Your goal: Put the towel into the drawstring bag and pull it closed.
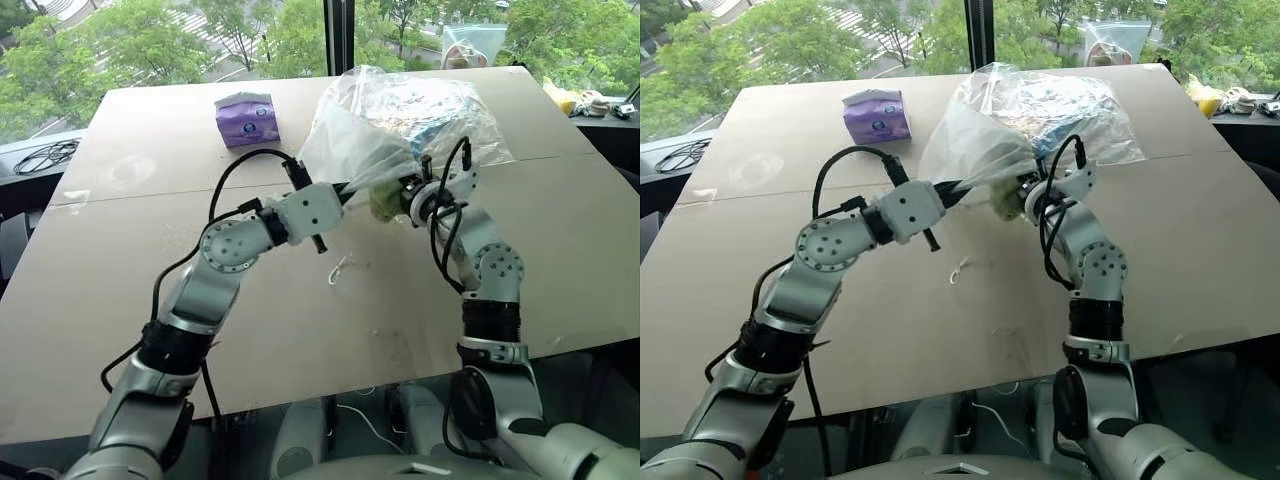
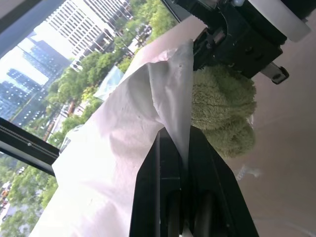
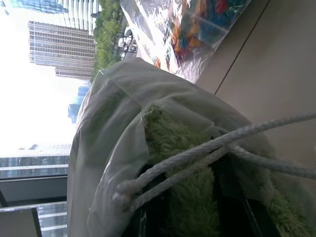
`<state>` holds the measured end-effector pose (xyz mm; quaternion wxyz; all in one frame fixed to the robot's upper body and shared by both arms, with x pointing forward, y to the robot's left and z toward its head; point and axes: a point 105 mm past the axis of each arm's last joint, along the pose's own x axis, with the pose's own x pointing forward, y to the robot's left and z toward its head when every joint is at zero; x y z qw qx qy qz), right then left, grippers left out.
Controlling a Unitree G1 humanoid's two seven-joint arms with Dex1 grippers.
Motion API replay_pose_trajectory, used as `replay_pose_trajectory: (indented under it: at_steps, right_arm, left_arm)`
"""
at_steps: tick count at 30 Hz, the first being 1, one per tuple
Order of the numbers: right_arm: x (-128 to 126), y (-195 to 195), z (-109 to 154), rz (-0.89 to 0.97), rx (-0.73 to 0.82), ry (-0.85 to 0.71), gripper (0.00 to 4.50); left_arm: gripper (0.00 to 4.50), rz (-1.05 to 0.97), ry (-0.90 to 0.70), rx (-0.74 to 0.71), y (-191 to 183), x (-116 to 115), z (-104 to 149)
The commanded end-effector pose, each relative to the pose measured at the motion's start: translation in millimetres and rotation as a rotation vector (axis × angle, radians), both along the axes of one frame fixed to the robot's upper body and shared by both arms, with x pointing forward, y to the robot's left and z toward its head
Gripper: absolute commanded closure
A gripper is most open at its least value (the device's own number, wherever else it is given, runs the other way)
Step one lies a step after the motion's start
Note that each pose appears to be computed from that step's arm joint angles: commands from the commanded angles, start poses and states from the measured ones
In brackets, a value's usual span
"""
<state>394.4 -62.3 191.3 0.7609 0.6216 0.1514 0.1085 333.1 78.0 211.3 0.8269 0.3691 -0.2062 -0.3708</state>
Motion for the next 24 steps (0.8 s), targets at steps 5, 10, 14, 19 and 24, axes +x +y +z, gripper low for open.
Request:
replay_pose_trajectory:
  at_steps: [5,10,14,19,24]
  right_arm:
    - [-15,58,41,0.106,0.195,-0.004,1.67]
    - [-23,67,38,0.215,0.052,-0.066,0.03]
    - [-35,71,39,0.346,-0.057,-0.163,0.03]
    - [-43,70,30,0.446,-0.202,-0.235,0.03]
    - [-53,78,21,0.536,-0.315,-0.295,0.97]
  left_arm:
    - [4.50,-0.038,0.002,-0.260,-8,-1,36]
    - [4.50,-0.006,0.055,-0.387,9,9,52]
    - [4.50,0.012,0.104,-0.466,24,17,60]
    - [4.50,-0.037,0.163,-0.513,26,16,64]
    - [4.50,-0.090,0.213,-0.517,21,11,62]
